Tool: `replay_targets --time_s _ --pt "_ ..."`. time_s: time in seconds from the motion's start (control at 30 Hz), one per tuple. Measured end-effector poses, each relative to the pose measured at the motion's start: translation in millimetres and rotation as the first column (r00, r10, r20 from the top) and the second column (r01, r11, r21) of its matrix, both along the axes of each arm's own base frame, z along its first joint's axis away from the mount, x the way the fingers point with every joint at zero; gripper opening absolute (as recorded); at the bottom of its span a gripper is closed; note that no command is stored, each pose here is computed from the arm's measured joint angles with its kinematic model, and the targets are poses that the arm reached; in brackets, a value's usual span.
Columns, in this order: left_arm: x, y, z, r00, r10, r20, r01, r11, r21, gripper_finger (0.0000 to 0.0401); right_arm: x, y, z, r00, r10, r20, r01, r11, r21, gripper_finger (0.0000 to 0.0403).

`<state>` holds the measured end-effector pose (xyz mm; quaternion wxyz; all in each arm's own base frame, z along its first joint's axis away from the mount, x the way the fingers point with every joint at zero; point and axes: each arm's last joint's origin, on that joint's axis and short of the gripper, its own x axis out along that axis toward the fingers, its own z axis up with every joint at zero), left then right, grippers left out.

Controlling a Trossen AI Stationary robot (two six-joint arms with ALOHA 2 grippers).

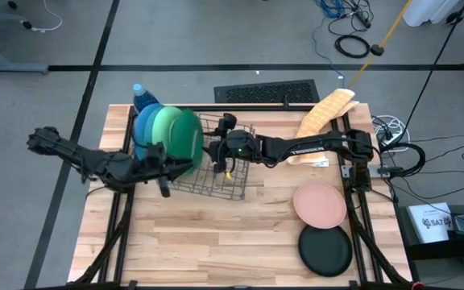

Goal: Sort dishes
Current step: Put the dark green plate into the dish rack, then put the light orange plate into the dish rack

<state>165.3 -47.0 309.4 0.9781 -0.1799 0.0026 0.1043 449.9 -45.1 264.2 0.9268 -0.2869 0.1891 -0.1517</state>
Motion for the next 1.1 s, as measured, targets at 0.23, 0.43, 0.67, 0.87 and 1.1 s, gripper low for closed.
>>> replay_targets --time_s 0.23,0.43,0.67,0.87,1.1 --pt "-11 -4 28 0.991 -0.052 0.122 0.041 0.995 0.093 0.0084 7 -4 -15 0.999 0.021 -0.05 -0.02 1.0 0.024 0.0228" --pt "-17 -11 34 0.982 -0.119 0.15 0.092 0.981 0.173 0.0084 0 16 -4 0.997 0.055 -0.062 -0.051 0.997 0.059 0.0228" --pt "-18 -20 29 0.98 -0.174 0.095 0.149 0.963 0.225 0.0084 -52 77 49 0.966 0.177 -0.187 -0.155 0.98 0.128 0.0228" --pt "-18 -24 26 0.978 -0.198 0.072 0.176 0.955 0.24 0.0084 -122 116 76 0.935 0.096 -0.34 0.005 0.959 0.284 0.0228" --pt "-11 -31 20 0.977 -0.212 0.022 0.197 0.937 0.289 0.0083 -178 160 44 0.774 -0.048 -0.631 0.397 0.814 0.425 0.0228"
